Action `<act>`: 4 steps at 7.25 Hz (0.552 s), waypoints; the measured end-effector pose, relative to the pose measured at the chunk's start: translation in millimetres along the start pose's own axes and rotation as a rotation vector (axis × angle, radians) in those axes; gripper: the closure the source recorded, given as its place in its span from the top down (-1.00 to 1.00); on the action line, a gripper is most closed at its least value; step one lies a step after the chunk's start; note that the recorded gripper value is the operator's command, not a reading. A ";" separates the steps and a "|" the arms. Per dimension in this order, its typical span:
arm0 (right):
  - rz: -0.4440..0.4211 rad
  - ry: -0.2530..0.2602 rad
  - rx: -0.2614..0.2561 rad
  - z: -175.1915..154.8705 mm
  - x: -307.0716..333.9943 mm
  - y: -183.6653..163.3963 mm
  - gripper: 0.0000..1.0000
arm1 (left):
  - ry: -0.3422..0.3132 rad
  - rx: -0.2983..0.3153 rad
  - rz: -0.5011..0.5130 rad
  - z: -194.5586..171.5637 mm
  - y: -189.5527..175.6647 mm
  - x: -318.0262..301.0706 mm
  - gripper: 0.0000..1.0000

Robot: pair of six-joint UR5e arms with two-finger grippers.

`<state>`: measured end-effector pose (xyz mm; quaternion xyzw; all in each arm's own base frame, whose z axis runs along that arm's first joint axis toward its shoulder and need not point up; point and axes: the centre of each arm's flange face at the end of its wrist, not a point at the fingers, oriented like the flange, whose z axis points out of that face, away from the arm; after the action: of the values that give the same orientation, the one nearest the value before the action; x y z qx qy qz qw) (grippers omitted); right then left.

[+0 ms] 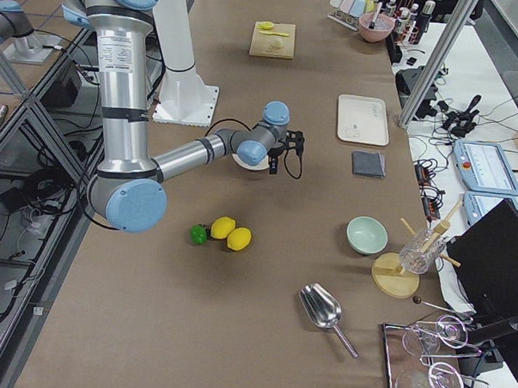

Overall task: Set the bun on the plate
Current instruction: 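Move the right gripper to the white plate's rim and grasp it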

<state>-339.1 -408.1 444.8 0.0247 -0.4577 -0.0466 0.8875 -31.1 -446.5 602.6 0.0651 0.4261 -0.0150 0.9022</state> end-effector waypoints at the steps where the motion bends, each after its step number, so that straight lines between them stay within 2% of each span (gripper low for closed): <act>1: -0.024 0.009 -0.020 15.1 -9.3 12.8 0.14 | 0.000 0.002 -0.016 -0.5 -1.5 1.2 0.96; 3: -0.078 0.026 -0.034 31.4 -17.5 28.0 -0.01 | 0.000 0.008 -0.026 -2.3 -4.6 4.0 0.96; 4: -0.102 0.032 -0.040 33.9 -14.8 31.5 -0.30 | 0.001 0.011 -0.026 -3.1 -4.9 5.0 0.96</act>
<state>-373.4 -375.2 455.2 0.0310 -0.4407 -0.1004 0.8915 -30.7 -450.8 596.3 0.0646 0.4271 -0.0290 0.9015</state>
